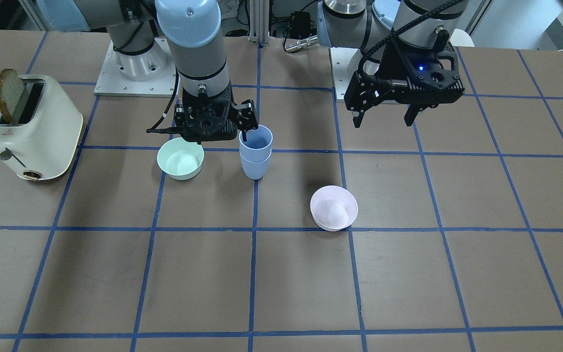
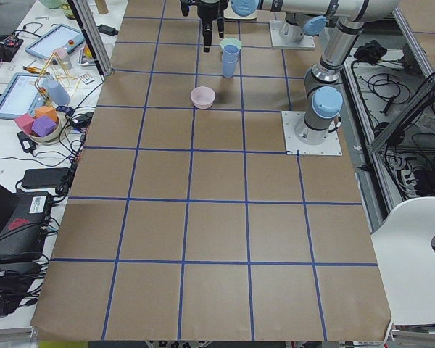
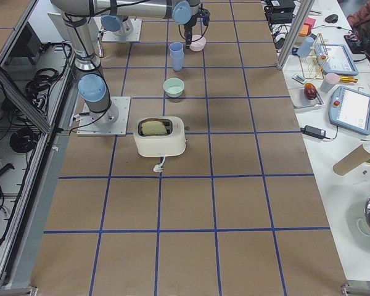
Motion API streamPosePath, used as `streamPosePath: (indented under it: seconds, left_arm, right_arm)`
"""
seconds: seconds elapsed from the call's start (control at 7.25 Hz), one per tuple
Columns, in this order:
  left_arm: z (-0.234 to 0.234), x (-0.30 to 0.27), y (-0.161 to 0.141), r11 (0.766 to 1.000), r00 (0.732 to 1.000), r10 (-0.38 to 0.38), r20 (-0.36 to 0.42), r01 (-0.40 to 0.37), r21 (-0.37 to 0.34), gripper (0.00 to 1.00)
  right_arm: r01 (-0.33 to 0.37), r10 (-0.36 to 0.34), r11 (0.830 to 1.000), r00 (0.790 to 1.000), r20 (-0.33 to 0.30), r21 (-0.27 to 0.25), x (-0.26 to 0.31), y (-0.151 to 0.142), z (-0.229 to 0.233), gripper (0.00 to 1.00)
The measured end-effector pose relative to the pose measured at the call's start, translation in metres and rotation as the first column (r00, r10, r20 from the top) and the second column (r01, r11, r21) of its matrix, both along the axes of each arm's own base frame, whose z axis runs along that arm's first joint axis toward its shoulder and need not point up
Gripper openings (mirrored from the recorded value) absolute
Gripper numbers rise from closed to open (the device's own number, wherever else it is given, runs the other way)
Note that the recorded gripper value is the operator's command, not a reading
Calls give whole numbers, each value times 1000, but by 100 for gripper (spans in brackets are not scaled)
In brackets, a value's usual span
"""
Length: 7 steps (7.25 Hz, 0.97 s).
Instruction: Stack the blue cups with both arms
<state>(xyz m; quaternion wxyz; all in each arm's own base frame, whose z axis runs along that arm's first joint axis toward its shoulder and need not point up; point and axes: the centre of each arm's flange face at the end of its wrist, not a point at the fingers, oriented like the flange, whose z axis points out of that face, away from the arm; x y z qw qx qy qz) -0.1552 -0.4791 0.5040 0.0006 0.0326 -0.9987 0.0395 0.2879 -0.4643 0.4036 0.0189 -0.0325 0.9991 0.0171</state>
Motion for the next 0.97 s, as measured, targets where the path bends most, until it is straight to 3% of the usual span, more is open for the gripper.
streamPosePath:
  seconds: [0.55, 0.97]
  left_arm:
    - [1, 0, 0, 1000, 1000, 0, 0, 0, -1, 100]
    - [1, 0, 0, 1000, 1000, 0, 1, 0, -2, 100]
  right_arm:
    - [93, -94, 995, 995, -21, -36, -111, -47, 66, 100]
    - [137, -138, 989, 990, -18, -60, -165, -47, 88, 100]
